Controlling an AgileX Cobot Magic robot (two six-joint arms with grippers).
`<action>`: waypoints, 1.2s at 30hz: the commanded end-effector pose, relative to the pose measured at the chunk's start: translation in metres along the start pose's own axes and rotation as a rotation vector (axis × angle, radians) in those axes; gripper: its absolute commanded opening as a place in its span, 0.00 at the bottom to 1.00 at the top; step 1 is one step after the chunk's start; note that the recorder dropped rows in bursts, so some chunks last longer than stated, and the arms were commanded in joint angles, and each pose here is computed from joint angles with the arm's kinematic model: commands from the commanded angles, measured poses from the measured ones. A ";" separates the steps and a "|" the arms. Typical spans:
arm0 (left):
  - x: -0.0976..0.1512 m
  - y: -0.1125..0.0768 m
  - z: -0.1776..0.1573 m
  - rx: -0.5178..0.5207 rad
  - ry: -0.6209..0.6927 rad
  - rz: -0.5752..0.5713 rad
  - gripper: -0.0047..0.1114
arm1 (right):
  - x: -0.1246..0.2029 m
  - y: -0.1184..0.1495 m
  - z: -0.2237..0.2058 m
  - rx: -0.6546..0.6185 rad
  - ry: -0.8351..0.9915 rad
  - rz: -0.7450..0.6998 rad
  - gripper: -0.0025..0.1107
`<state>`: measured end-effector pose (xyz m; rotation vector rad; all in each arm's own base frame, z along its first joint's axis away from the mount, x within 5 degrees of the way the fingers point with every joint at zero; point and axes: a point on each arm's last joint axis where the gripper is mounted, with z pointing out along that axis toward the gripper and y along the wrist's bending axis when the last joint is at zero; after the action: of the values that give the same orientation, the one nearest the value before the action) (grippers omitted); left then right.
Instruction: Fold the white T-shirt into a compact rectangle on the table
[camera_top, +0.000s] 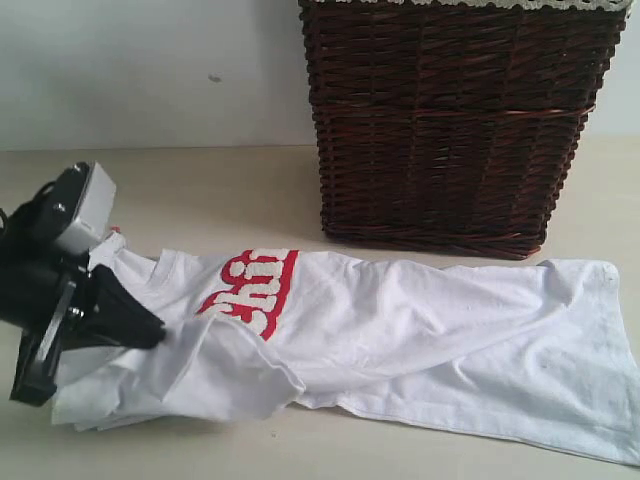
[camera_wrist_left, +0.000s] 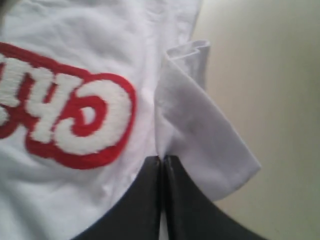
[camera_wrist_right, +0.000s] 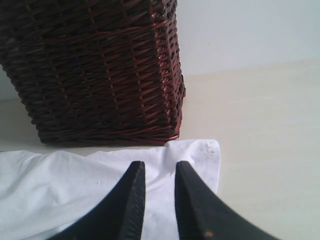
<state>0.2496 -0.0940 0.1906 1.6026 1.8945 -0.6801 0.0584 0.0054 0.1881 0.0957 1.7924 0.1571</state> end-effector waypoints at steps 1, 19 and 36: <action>-0.004 0.032 -0.002 -0.168 -0.043 -0.089 0.04 | 0.001 0.000 0.000 -0.002 -0.006 -0.001 0.21; 0.036 0.094 0.039 -0.363 0.053 -0.300 0.04 | 0.001 0.000 0.000 -0.002 -0.006 -0.001 0.21; 0.022 0.101 0.030 -0.453 -0.086 -0.403 0.65 | 0.001 0.000 0.000 -0.002 -0.006 -0.001 0.21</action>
<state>0.3453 -0.0831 0.1357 1.0121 2.1682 -0.4137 0.0584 0.0054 0.1881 0.0957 1.7924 0.1571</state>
